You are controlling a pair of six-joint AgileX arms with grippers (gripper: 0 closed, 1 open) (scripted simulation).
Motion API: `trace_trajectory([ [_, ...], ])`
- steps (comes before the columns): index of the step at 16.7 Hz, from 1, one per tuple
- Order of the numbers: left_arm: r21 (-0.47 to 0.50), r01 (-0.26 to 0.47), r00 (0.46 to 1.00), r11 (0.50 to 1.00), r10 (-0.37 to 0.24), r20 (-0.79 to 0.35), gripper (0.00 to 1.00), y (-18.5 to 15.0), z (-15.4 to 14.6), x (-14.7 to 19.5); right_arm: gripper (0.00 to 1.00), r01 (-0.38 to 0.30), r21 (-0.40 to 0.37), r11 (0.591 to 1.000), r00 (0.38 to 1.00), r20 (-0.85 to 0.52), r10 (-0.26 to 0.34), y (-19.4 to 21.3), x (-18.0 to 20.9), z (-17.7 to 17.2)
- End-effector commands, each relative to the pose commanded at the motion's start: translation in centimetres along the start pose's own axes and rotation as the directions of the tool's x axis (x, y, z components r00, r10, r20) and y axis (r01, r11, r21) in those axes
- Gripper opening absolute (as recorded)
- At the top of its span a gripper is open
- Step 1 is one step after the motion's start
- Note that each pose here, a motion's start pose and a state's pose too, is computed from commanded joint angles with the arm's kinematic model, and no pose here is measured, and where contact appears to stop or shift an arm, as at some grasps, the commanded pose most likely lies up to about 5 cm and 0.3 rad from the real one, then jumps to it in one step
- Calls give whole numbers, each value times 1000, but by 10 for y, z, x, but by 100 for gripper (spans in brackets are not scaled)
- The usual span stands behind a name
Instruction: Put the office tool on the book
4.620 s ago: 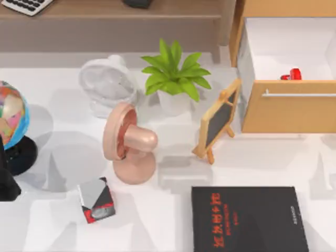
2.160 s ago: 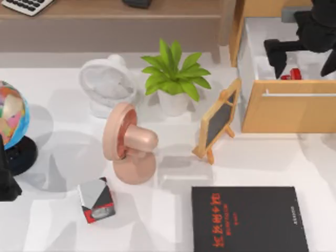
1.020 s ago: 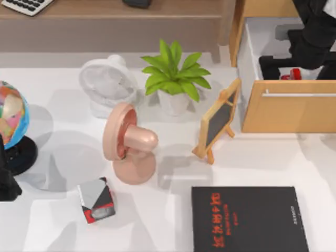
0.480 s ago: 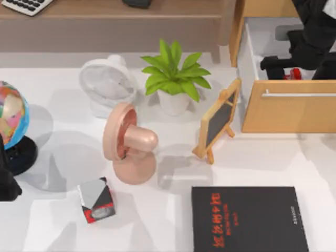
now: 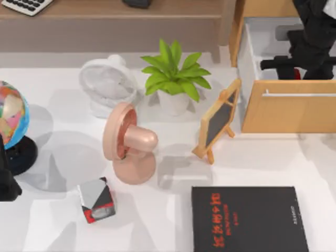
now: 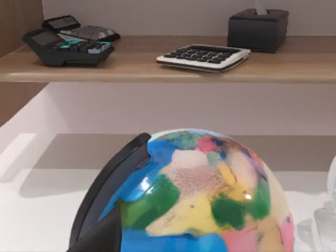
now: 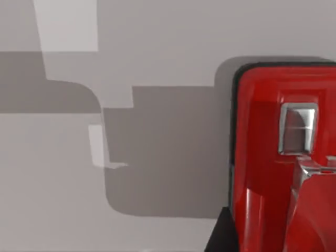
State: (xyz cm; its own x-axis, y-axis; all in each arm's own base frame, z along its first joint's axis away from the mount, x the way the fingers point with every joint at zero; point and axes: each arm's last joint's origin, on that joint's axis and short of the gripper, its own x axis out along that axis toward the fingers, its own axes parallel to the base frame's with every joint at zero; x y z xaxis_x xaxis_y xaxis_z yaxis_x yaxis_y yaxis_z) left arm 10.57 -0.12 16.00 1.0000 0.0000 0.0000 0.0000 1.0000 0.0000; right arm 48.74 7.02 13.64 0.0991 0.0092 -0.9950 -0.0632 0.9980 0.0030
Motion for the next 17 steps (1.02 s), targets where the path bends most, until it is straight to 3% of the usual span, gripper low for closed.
trace_trajectory([
  [10,0,0,1000,1000,0,0,100,0,0,0,0,-1,0,1000,1000,4,1,1,-2,0],
  [17,0,0,1000,1000,0,0,100,0,0,0,0,4,-6,1000,994,106,-4,5,-68,-15],
])
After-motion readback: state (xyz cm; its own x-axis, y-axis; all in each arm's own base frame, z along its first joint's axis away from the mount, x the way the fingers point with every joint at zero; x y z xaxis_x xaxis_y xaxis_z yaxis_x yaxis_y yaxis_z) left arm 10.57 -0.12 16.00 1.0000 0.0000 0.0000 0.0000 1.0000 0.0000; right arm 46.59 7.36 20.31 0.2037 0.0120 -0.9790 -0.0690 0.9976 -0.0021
